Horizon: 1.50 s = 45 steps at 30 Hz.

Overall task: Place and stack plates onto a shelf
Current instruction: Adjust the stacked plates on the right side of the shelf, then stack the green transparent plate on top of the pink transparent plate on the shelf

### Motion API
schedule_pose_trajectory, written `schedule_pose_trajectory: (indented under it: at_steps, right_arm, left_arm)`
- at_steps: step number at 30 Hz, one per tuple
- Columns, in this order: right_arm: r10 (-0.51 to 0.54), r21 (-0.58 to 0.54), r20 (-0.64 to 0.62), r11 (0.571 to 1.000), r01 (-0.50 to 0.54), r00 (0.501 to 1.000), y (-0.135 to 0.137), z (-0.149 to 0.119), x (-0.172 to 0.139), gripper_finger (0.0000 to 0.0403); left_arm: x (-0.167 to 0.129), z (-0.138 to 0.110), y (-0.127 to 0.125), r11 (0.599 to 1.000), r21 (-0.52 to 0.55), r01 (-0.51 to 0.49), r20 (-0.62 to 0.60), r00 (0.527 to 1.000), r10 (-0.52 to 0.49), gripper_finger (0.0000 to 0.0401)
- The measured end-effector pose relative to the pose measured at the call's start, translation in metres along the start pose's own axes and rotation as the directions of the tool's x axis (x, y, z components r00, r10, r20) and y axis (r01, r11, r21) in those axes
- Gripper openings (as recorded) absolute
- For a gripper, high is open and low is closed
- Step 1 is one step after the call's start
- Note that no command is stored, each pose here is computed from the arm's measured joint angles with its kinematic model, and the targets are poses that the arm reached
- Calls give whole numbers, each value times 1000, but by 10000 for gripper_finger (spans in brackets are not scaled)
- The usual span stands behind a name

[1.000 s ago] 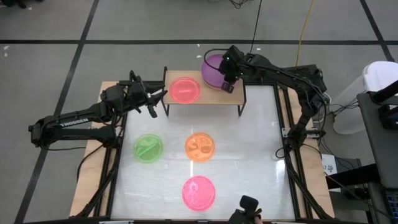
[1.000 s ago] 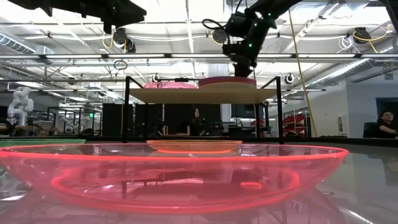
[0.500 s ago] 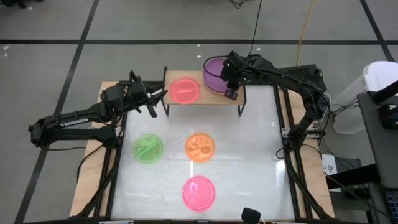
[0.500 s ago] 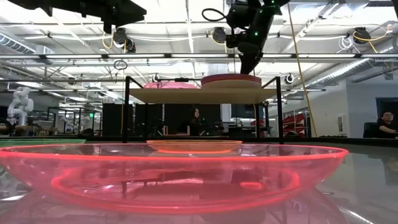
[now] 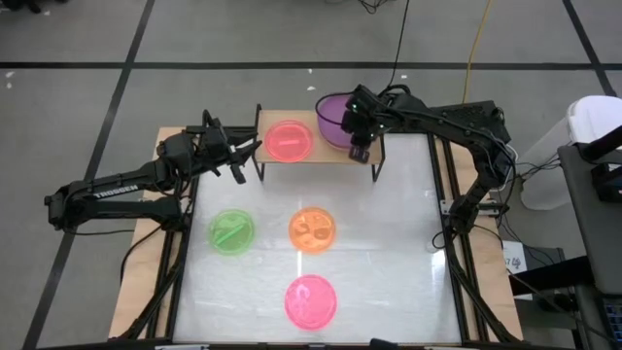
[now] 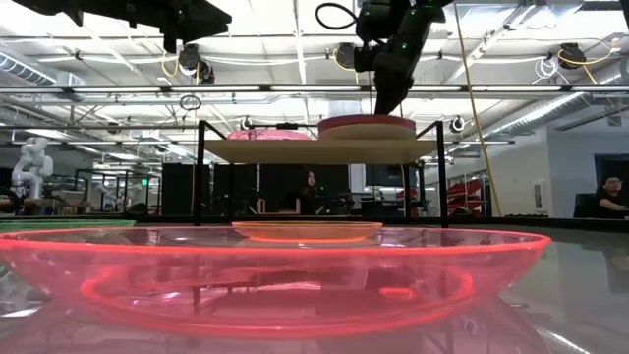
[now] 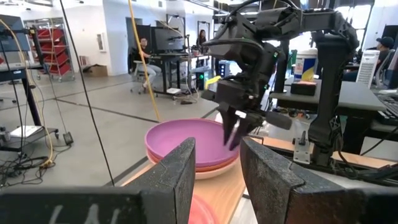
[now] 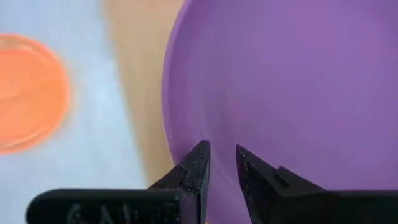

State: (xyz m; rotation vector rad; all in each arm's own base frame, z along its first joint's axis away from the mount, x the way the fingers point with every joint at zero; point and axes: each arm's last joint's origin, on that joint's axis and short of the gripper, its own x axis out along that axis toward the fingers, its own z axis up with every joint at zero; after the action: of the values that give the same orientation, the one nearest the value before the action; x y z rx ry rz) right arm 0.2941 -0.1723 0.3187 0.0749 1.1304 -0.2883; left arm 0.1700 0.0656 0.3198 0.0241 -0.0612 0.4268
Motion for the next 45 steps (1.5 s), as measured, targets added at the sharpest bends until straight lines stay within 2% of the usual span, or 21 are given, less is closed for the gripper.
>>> schedule_pose_trajectory:
  at_steps: [3,10,12,14,16,18,21,25,27,30,32,34,38,40,43,45]
  right_arm:
    - [33,-9,-17,999,-33,999,7,-1,0,63]
    - [35,-34,-20,999,-36,999,16,1,0,63]
    - [-26,-42,-20,999,25,999,15,3,0,63]
    - [-162,-45,-15,986,161,987,12,4,-3,63]
    - [-321,-46,7,946,321,947,10,7,-10,63]
    - [-428,-45,52,902,430,902,10,9,-23,63]
    - [-469,-23,186,876,482,863,17,13,-49,63]
    - [-464,36,385,871,489,798,33,13,-93,63]
    - [-439,63,465,883,466,769,42,9,-114,63]
    - [-305,48,591,937,345,747,59,0,-134,63]
    - [-190,-2,650,968,251,736,73,-9,-136,63]
    - [-96,-61,678,981,185,729,88,-19,-133,63]
    - [-19,-129,709,979,156,705,118,-43,-118,63]
    - [-5,-145,727,977,160,686,132,-55,-110,63]
    - [13,-161,750,973,163,661,149,-72,-94,63]
    - [20,-171,766,970,173,643,157,-82,-83,63]
  left_arm:
    - [0,0,0,1000,0,0,-3,1000,0,133]
    - [0,0,0,1000,-11,0,-3,1000,0,133]
    - [0,0,0,1000,-17,0,-3,1000,0,133]
    - [0,0,0,1000,-17,0,-2,1000,0,133]
    - [0,0,0,1000,-18,-1,3,1000,1,133]
    - [0,2,0,1000,-26,0,11,1000,1,133]
    - [-1,12,-3,1000,-21,2,-48,999,-3,133]
    - [3,23,-13,998,50,-48,-223,973,58,133]
    - [7,24,-19,995,87,-43,-332,941,69,133]
    - [12,22,-31,995,100,-2,-480,876,50,133]
    - [15,10,-40,993,119,7,-595,801,66,133]
    - [19,-8,-49,989,148,10,-696,711,97,133]
    - [17,-40,-69,980,191,59,-855,500,136,133]
    - [14,-52,-79,980,192,50,-898,413,155,133]
    - [9,-64,-97,984,175,31,-927,341,154,133]
    - [5,-70,-111,986,162,30,-936,321,144,133]
